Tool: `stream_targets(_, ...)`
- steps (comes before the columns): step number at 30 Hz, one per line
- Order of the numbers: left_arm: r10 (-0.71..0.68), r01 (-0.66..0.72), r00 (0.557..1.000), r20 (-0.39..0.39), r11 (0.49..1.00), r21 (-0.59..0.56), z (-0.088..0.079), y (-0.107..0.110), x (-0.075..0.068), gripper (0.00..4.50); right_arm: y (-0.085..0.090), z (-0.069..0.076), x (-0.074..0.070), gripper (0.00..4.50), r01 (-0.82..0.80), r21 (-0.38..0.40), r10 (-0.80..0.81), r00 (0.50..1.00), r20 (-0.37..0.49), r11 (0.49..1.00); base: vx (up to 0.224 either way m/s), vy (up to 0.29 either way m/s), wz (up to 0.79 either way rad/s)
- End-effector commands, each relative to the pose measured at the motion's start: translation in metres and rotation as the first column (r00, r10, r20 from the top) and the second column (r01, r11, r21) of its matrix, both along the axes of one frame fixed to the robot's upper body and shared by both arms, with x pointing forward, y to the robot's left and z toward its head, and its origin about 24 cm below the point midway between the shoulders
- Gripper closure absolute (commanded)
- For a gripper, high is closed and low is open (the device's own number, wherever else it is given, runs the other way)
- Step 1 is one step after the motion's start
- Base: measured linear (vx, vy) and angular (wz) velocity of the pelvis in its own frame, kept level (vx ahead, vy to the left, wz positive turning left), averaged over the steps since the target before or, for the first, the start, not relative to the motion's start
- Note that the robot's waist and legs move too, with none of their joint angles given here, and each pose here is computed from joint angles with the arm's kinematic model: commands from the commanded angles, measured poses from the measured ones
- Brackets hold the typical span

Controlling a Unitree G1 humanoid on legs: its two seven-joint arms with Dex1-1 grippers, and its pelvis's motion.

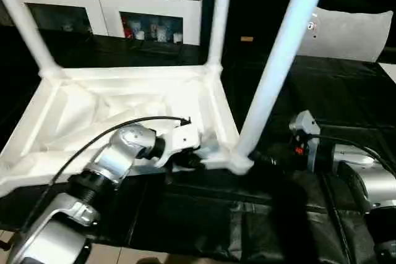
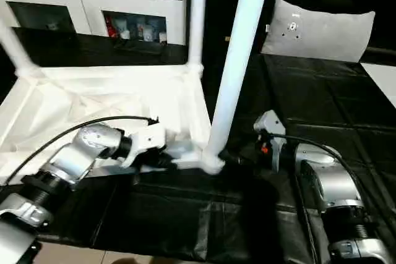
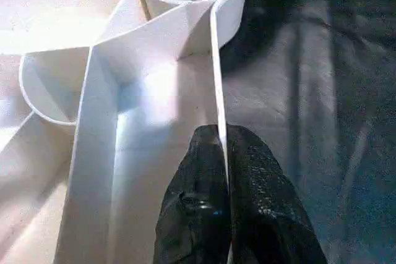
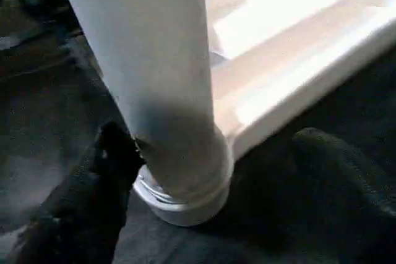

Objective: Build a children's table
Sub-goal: Rotate leg to tighten

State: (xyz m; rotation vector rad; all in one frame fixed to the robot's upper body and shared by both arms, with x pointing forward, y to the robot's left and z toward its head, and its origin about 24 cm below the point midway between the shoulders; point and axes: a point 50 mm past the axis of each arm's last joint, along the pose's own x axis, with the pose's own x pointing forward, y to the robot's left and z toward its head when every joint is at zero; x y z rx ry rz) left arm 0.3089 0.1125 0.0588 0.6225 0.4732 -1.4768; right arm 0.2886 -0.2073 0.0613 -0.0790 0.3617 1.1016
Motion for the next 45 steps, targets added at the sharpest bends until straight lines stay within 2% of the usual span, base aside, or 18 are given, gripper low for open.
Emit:
stream_targets(1, -0.136, 0.137, 0.99, -0.034, 0.989, 0.06, -0.008, -0.005, -0.011, 4.5, 0.001, 0.011, 0.001, 0.63, -0.084, 0.034, 0.084, 0.996, 0.003, 0.996, 0.0, 0.0, 0.0)
stream_targets(4, -0.153, 0.155, 0.988, -0.035, 0.986, 0.065, -0.008, -0.004, -0.011, 4.5, 0.004, 0.014, -0.004, 0.81, -0.144, 0.056, 0.145, 0.989, -0.006, 0.988, 0.0, 0.0, 0.0)
stream_targets(6, -0.156, 0.158, 0.987, -0.038, 0.986, 0.061, -0.008, -0.004, -0.012, 4.5, 0.006, 0.014, -0.005, 1.05, -0.155, 0.061, 0.155, 0.988, -0.002, 0.986, 0.0, 0.0, 0.0)
stream_targets(10, -0.162, 0.163, 0.986, -0.037, 0.985, 0.054, -0.008, -0.005, -0.012, 4.5, 0.013, 0.015, -0.005, 1.24, -0.184, 0.079, 0.185, 0.983, -0.001, 0.98, 0.0, 0.0, 0.0)
stream_targets(12, -0.161, 0.163, 0.986, -0.035, 0.985, 0.053, -0.008, -0.006, -0.012, 4.5, 0.015, 0.015, -0.005, 1.53, -0.195, 0.083, 0.196, 0.981, -0.004, 0.977, 0.0, 0.0, 0.0)
stream_targets(16, -0.151, 0.153, 0.988, -0.033, 0.987, 0.048, -0.009, -0.006, -0.011, 4.5, 0.019, 0.015, -0.008, 1.72, -0.227, 0.104, 0.232, 0.972, -0.034, 0.968, 0.0, 0.0, 0.0)
stream_targets(17, -0.15, 0.151, 0.988, -0.033, 0.987, 0.047, -0.009, -0.006, -0.012, 4.5, 0.019, 0.015, -0.009, 1.97, -0.23, 0.106, 0.235, 0.971, -0.035, 0.967, 0.0, 0.0, 0.0)
stream_targets(20, -0.148, 0.149, 0.988, -0.035, 0.988, 0.047, -0.01, -0.006, -0.012, 4.5, 0.02, 0.015, -0.009, 2.1, -0.232, 0.119, 0.238, 0.97, -0.044, 0.965, 0.0, 0.0, 0.0)
stream_targets(22, -0.144, 0.146, 0.989, -0.036, 0.988, 0.048, -0.01, -0.006, -0.012, 4.5, 0.02, 0.014, -0.011, 2.39, -0.237, 0.126, 0.245, 0.968, -0.051, 0.963, 0.0, 0.0, 0.0)
stream_targets(28, -0.123, 0.124, 0.991, -0.049, 0.992, 0.024, -0.01, -0.008, -0.012, 4.5, 0.024, 0.013, -0.014, 2.49, -0.224, 0.143, 0.234, 0.971, -0.056, 0.964, 0.0, 0.0, 0.0)
stream_targets(33, -0.028, 0.024, 0.997, -0.075, 0.998, -0.051, -0.005, -0.016, -0.008, 4.5, 0.031, 0.007, -0.012, 2.51, -0.12, 0.136, 0.129, 0.99, -0.057, 0.983, 0.0, 0.0, 0.0)
stream_targets(35, 0.108, -0.116, 0.991, -0.08, 0.988, -0.102, -0.002, -0.028, 0.0, 4.5, 0.033, -0.003, 0.005, 2.52, 0.132, 0.08, -0.128, 0.991, -0.046, 0.988, 0.0, 0.0, 0.0)
stream_targets(37, 0.188, -0.198, 0.978, -0.086, 0.973, -0.117, -0.001, -0.035, 0.004, 4.5, 0.04, -0.007, 0.015, 2.53, 0.264, 0.063, -0.26, 0.964, -0.057, 0.963, 0.0, 0.0, 0.0)
stream_targets(41, 0.322, -0.336, 0.941, -0.106, 0.925, -0.179, 0.005, -0.054, 0.011, 4.5, 0.055, -0.007, 0.035, 2.57, 0.51, 0.042, -0.508, 0.86, -0.052, 0.859, 0.0, 0.0, 0.0)
stream_targets(44, 0.397, -0.401, 0.916, -0.063, 0.896, -0.19, 0.006, -0.066, 0.016, 4.5, 0.062, -0.007, 0.044, 2.57, 0.622, 0.008, -0.622, 0.783, 0.005, 0.783, 0.0, 0.0, 0.0)
stream_targets(45, 0.398, -0.399, 0.916, -0.045, 0.897, -0.189, 0.006, -0.071, 0.016, 4.5, 0.066, -0.006, 0.044, 2.57, 0.618, 0.029, -0.618, 0.786, 0.005, 0.786, 0.0, 0.0, 0.0)
